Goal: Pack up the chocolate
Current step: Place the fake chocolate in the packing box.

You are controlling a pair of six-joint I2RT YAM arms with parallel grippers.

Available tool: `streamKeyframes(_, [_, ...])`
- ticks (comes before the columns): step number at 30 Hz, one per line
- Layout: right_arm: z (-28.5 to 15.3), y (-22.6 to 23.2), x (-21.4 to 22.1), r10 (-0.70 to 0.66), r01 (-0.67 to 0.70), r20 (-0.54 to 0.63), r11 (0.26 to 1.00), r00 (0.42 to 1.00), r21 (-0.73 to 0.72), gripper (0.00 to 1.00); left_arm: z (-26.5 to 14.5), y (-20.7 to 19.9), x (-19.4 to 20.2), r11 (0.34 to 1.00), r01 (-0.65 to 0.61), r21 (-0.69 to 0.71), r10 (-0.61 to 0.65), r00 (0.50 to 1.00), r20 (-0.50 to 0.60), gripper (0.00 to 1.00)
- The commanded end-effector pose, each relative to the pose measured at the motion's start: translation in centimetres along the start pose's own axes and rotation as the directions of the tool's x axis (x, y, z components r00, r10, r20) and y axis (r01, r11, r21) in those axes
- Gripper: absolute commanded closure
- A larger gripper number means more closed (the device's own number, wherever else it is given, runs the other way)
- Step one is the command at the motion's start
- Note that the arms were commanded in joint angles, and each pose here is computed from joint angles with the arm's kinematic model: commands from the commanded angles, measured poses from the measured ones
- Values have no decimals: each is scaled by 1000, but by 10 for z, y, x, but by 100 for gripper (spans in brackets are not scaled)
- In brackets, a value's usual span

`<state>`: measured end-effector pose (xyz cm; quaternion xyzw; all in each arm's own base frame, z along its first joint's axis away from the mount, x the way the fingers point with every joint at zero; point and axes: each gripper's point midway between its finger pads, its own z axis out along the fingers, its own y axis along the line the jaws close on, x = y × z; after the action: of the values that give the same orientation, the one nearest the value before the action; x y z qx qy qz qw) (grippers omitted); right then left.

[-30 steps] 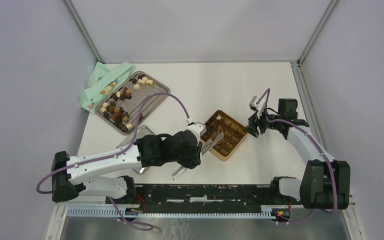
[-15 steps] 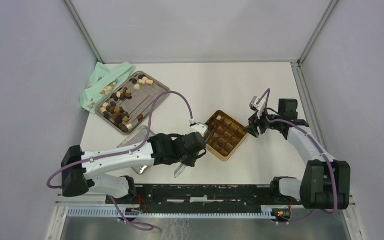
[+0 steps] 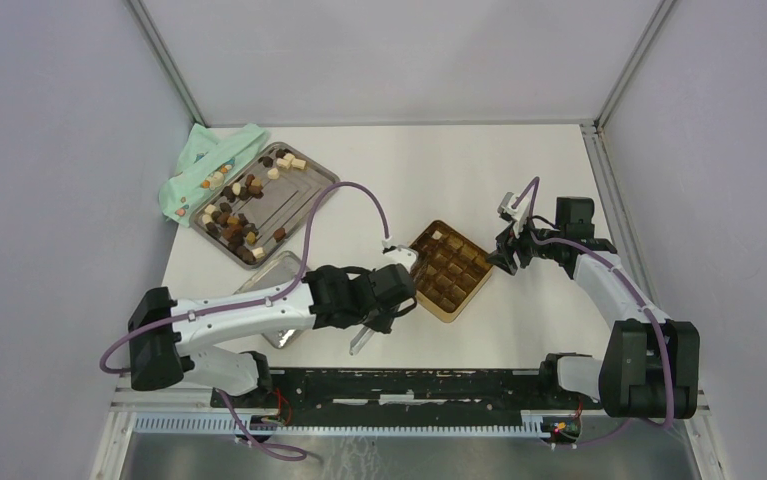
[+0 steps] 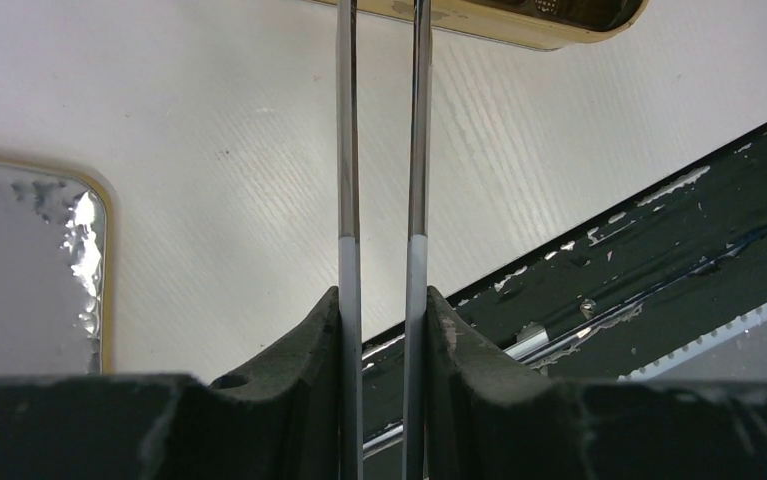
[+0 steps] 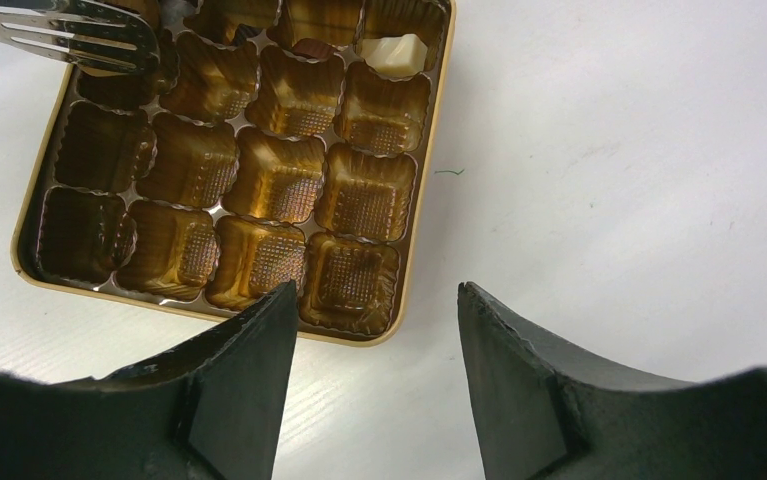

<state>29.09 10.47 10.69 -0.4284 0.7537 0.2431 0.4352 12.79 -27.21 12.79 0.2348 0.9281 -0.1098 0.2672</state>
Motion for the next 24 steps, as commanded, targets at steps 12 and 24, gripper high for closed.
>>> streamKeyframes(12, [-2,-8,-12,-35,35,20,999,999,10,34,-7,-6,-23,1000,8,-14,-7,998,57,56])
streamKeyframes(24, [-2,-8,-13,-37,36,22,999,999,9,35,-35,-5,-52,998,37,52,-46,983,177,59])
